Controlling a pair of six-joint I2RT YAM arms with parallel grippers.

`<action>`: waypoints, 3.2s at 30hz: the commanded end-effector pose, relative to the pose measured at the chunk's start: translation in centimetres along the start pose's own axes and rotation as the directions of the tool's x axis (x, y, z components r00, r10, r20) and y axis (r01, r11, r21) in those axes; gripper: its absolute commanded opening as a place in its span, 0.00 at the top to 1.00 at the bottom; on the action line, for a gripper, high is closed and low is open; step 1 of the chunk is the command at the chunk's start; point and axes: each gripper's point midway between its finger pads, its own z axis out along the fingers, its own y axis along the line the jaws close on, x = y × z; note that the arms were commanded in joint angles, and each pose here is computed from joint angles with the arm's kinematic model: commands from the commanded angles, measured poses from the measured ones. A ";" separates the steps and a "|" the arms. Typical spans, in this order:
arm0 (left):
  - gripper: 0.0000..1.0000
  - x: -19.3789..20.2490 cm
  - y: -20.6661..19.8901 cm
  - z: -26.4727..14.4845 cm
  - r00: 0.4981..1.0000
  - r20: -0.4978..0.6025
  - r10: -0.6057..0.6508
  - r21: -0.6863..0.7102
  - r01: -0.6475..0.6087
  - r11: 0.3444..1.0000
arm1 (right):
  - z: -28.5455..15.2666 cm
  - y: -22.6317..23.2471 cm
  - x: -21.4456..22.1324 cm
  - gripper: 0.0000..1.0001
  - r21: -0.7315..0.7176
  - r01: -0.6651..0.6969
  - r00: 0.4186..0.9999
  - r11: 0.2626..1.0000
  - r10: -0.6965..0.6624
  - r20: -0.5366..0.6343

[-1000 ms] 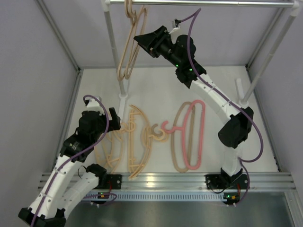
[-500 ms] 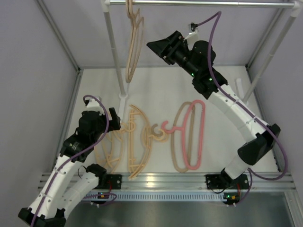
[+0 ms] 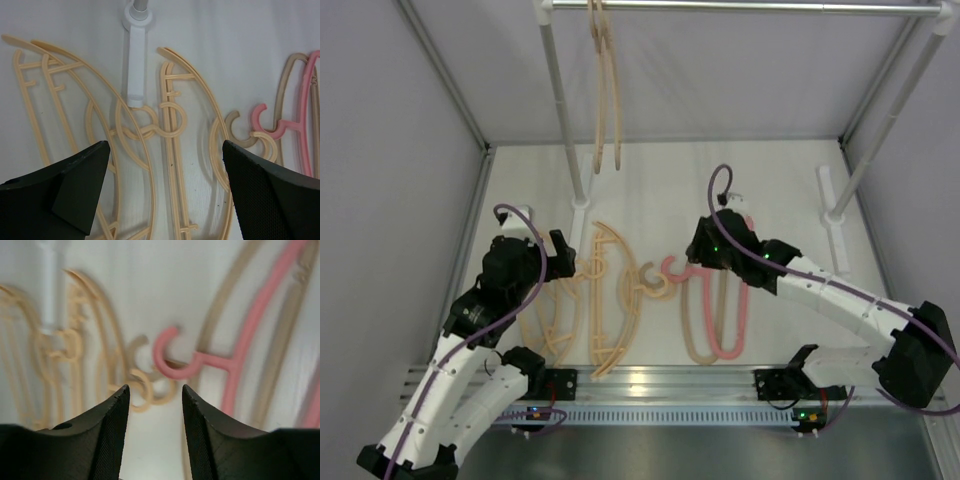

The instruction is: Organize the hangers

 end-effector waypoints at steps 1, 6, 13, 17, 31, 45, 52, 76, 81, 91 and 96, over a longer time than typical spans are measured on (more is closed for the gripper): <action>0.02 -1.6 -1.1 -0.7 0.998 0.051 -0.027 0.051 0.025 0.998 | -0.8 -6.6 4.7 0.56 0.202 0.039 0.998 0.979 -0.030 -0.050; 0.02 -1.4 -1.7 -0.9 0.999 0.027 -0.036 0.084 0.034 0.996 | -0.5 -8.2 8.0 0.58 0.251 0.095 0.993 0.963 -0.072 -0.098; 0.02 -1.3 -1.5 -1.1 0.999 0.031 -0.030 0.078 0.027 0.997 | 0.6 -9.0 10.6 0.58 0.302 0.171 0.979 0.938 -0.129 -0.155; 0.02 -1.0 -1.2 -0.9 0.999 0.026 -0.024 0.064 0.022 0.998 | 1.2 -9.4 11.1 0.57 0.328 0.187 0.976 0.926 -0.138 -0.166; 0.02 -0.7 -0.7 -0.8 0.999 0.029 -0.028 0.041 0.026 0.999 | 4.2 -9.9 14.0 0.59 0.322 0.241 0.956 0.916 -0.167 -0.241; 0.02 -0.5 -0.7 -0.6 0.999 0.023 -0.026 0.037 0.025 0.999 | 4.5 -11.9 16.5 0.71 0.336 0.222 0.950 0.915 -0.127 -0.284; 0.02 -0.5 -0.7 -0.6 0.999 0.023 -0.027 0.037 0.026 0.999 | 3.8 -12.1 16.4 0.88 0.327 0.201 0.955 0.923 -0.111 -0.276; 0.02 -0.7 -0.3 -0.9 0.999 0.043 -0.034 0.023 0.033 0.999 | -2.9 -5.2 -0.6 1.00 0.055 0.010 1.000 0.998 -0.009 -0.010; 0.02 -0.7 -0.3 -0.8 0.999 0.042 -0.035 0.022 0.034 0.999 | -4.4 -2.8 -5.5 1.00 -0.084 -0.045 0.998 0.995 0.048 0.036; 0.02 -0.7 -0.1 -0.8 0.998 0.043 -0.035 0.014 0.034 0.999 | -5.9 3.0 -13.3 1.00 -0.409 -0.138 0.984 0.902 0.172 0.046; 0.02 -0.8 -0.1 -0.8 0.998 0.046 -0.035 0.010 0.035 0.999 | -7.6 6.5 -17.0 1.00 -0.526 -0.131 0.977 0.840 0.199 0.076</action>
